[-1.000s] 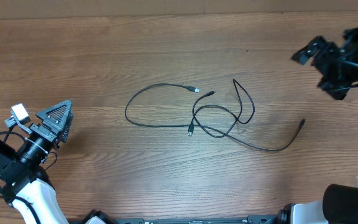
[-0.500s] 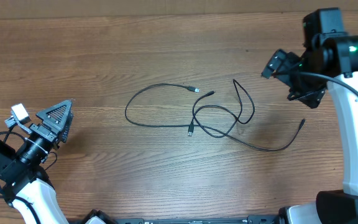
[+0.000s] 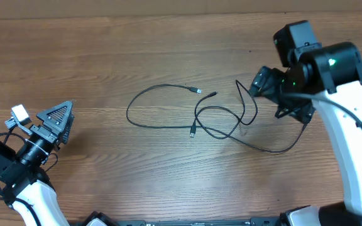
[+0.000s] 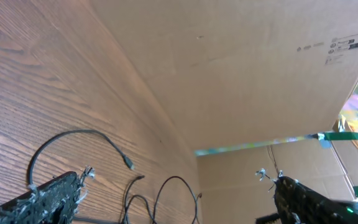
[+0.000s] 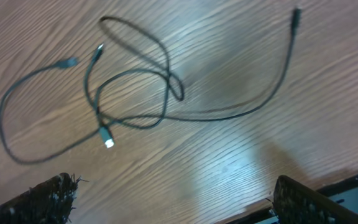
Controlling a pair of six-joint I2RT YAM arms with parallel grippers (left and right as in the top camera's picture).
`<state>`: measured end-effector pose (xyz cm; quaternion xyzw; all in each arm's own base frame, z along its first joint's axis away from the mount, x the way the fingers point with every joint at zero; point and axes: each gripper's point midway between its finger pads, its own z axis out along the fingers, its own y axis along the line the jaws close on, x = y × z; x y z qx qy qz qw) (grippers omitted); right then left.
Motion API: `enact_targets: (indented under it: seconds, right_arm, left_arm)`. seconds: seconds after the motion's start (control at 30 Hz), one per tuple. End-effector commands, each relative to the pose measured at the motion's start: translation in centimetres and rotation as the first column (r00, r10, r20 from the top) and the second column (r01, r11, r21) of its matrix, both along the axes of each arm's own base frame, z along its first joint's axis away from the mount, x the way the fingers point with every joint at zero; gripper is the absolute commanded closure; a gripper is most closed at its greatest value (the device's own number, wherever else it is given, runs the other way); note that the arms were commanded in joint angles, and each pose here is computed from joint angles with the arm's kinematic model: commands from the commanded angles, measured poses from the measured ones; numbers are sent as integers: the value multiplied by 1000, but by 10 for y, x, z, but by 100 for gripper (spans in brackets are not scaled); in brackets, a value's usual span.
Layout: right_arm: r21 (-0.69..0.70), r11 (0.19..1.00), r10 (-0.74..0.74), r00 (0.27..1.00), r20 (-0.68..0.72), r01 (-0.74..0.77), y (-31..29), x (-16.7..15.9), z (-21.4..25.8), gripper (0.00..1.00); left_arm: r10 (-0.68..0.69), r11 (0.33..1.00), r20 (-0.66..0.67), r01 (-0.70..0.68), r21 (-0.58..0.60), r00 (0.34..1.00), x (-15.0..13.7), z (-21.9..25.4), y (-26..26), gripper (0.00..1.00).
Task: Untangle cables
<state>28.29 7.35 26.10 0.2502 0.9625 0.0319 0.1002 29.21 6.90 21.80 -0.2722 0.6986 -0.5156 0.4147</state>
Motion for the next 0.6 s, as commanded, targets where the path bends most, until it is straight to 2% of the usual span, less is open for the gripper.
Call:
enact_targets:
  seconds: [0.0,0.1,0.43,0.57]
  right_arm:
    - [-6,999,38,995,95,-37,7,-17,24,0]
    - [-29,998,67,987,147,-63,8,-25,35,0]
    - [23,997,58,952,301,-68,-3,-57,74,0]
    - [29,997,55,946,319,-68,-11,-76,72,0]
  left_arm:
    - [-13,999,32,12,32,999,0,8,0,0]
    - [-13,999,32,12,32,999,0,8,0,0]
    - [-13,999,32,12,32,999,0,8,0,1]
    - [-13,999,32,12,32,999,0,8,0,0]
